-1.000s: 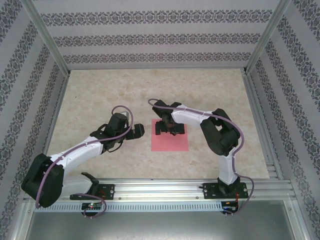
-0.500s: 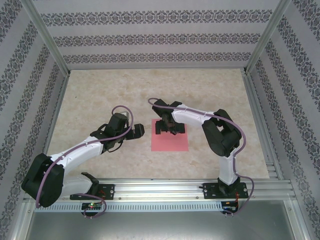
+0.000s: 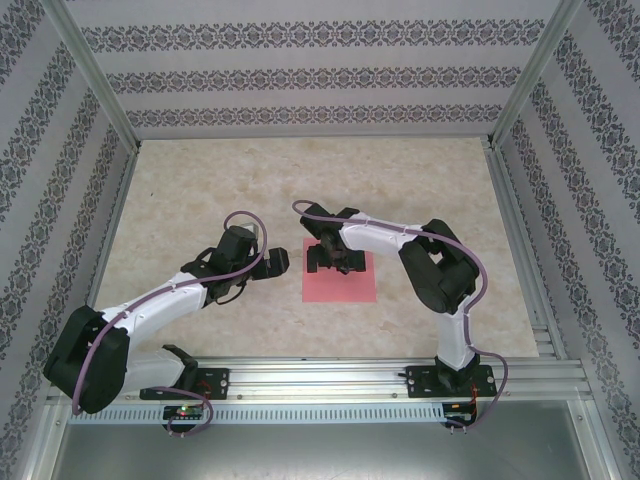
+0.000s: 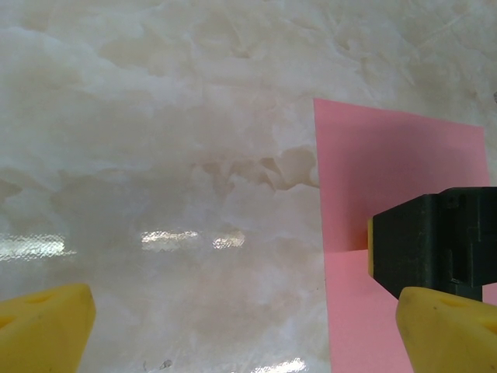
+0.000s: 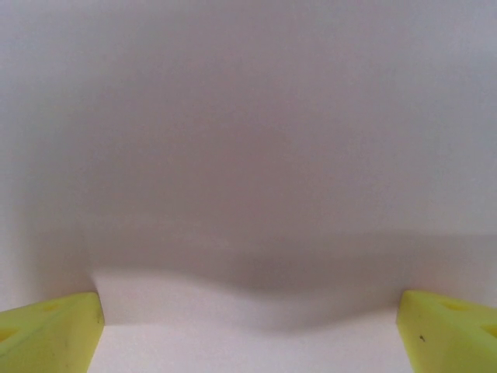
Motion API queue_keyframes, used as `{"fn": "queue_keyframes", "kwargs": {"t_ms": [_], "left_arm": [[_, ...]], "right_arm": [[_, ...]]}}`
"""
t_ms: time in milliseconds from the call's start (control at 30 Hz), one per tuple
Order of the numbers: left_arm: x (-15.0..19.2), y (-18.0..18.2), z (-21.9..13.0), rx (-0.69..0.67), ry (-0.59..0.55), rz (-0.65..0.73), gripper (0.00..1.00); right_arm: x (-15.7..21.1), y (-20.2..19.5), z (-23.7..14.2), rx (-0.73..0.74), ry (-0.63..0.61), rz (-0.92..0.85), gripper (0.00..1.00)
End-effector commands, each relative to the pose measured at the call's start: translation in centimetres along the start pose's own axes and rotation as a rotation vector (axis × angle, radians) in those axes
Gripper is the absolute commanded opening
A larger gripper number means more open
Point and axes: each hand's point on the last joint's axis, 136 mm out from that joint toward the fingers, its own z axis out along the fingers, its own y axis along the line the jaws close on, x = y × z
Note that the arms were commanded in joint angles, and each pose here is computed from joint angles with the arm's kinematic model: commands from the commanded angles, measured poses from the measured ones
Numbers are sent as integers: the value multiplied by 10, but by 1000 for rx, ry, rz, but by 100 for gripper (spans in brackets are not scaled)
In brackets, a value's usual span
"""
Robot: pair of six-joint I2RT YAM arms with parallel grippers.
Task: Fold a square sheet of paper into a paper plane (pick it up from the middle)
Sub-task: Fold the square sheet of paper in half at the center of the table.
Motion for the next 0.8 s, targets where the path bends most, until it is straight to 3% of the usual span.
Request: {"fn": "queue_keyframes", "kwargs": {"t_ms": [0,267,500,767], "left_arm": [[-14,-10,-2,34,-30,11,100],[-16,-12,-2,39,-32,10,100],[-16,-11,-3,35,-30,5,100],[-18,-12,-5,32,-35,1,100]], "right_arm": [[22,-11,29,61,68,8,96],[3,2,1,6,0,-21,87],[-12,7,-32,-58,-64,-12,60],[-24,36,-80,-304,-167,6,43]]}}
